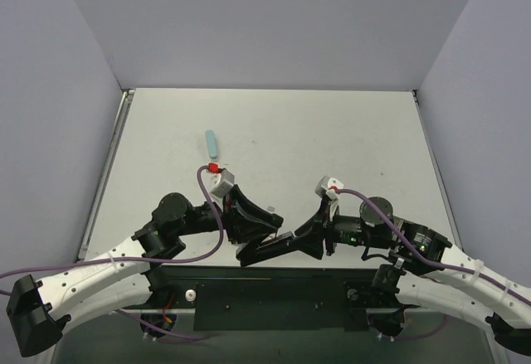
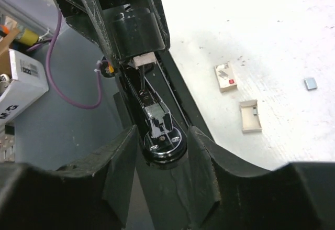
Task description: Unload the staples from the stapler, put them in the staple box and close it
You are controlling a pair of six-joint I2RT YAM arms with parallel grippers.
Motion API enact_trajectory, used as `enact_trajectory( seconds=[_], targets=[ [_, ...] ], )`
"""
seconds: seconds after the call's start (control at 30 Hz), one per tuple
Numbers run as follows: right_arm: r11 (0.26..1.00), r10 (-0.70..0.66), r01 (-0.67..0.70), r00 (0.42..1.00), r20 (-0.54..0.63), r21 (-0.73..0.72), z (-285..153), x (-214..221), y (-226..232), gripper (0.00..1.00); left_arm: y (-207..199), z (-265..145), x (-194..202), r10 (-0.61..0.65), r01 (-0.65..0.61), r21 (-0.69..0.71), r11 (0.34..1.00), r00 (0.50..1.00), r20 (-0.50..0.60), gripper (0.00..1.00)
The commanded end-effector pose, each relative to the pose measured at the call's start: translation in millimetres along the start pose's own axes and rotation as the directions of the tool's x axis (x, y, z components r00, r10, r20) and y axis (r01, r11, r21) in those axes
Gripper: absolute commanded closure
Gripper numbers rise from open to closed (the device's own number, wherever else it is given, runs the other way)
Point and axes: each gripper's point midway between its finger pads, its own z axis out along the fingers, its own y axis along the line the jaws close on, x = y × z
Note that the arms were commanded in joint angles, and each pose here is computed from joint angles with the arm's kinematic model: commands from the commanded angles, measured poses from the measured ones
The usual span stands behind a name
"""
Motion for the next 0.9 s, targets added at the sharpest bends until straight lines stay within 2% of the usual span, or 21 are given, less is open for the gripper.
enact_trajectory(
  seconds=[0.0,0.23,0.3,0.4,0.47,0.87],
  targets=[
    [0.996,-0.056,0.052,0.997,0.049,0.073,-16,-24,-4,0.60,-13,-1,-49,0.092,-0.090,-0.018,0.996,0.986,0.141,1.00],
    [0.976,-0.091,0.070,0.991,0.097,0.204,-30,-51,-17,0.59,8,3,-54,0.115,-0.097,-0.124,0.988,0.982,0.148,1.00],
    [0.963,-0.088,0.055,0.989,0.118,0.263,-32,-59,-26,0.67,14,4,-55,0.123,-0.100,-0.154,0.983,0.982,0.146,1.00],
    [0.944,-0.078,0.027,0.987,0.141,0.329,-30,-68,-37,0.90,26,6,-56,0.132,-0.101,-0.204,0.974,0.981,0.143,1.00],
    [0.924,-0.073,0.010,0.986,0.152,0.382,-27,-73,-47,1.00,32,8,-57,0.139,-0.104,-0.232,0.967,0.980,0.139,1.00],
    [0.877,-0.047,-0.046,0.982,0.181,0.479,9,-88,-77,1.00,64,20,-72,0.174,-0.117,-0.333,0.936,0.974,0.145,1.00]
  ],
)
